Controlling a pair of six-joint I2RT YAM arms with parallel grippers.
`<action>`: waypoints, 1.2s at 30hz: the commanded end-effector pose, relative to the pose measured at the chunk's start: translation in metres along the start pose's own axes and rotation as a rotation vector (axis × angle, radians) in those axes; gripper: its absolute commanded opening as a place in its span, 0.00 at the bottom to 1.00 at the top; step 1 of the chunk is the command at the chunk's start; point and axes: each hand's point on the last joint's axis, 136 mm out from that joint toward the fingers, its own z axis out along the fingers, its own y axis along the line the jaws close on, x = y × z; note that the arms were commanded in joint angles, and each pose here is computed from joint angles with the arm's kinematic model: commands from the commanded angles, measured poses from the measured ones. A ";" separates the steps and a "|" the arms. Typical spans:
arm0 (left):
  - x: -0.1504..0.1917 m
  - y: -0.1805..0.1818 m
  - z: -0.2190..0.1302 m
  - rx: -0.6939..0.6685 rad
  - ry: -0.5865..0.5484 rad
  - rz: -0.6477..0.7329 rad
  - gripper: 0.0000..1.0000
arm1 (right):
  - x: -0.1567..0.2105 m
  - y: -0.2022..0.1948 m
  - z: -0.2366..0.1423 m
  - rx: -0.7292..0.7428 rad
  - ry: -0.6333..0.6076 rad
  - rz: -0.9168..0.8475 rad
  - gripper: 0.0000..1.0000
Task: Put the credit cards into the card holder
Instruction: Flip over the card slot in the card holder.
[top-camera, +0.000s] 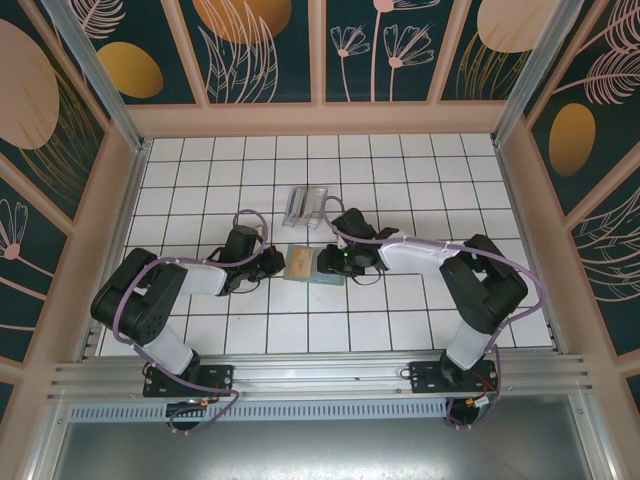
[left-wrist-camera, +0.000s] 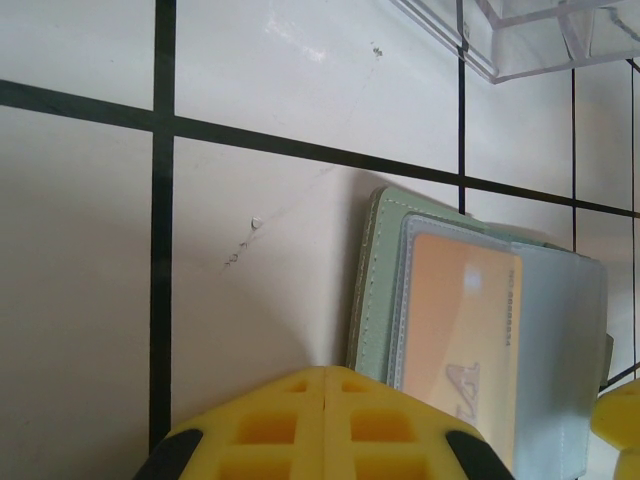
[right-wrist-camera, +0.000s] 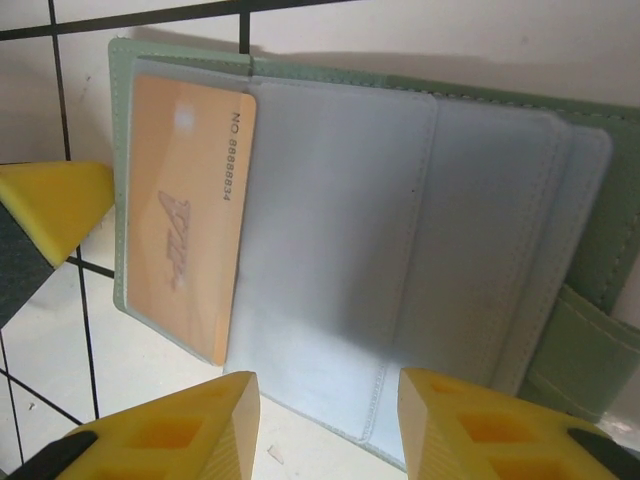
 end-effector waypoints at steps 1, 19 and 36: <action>0.049 0.032 -0.001 -0.102 0.160 -0.067 0.05 | 0.002 0.002 0.010 -0.014 0.031 0.005 0.41; 0.050 0.034 -0.004 -0.110 0.154 -0.077 0.05 | -0.011 0.022 0.003 -0.130 -0.015 0.032 0.27; 0.043 0.032 -0.005 -0.119 0.134 -0.077 0.06 | -0.018 0.048 -0.003 -0.205 -0.041 -0.021 0.00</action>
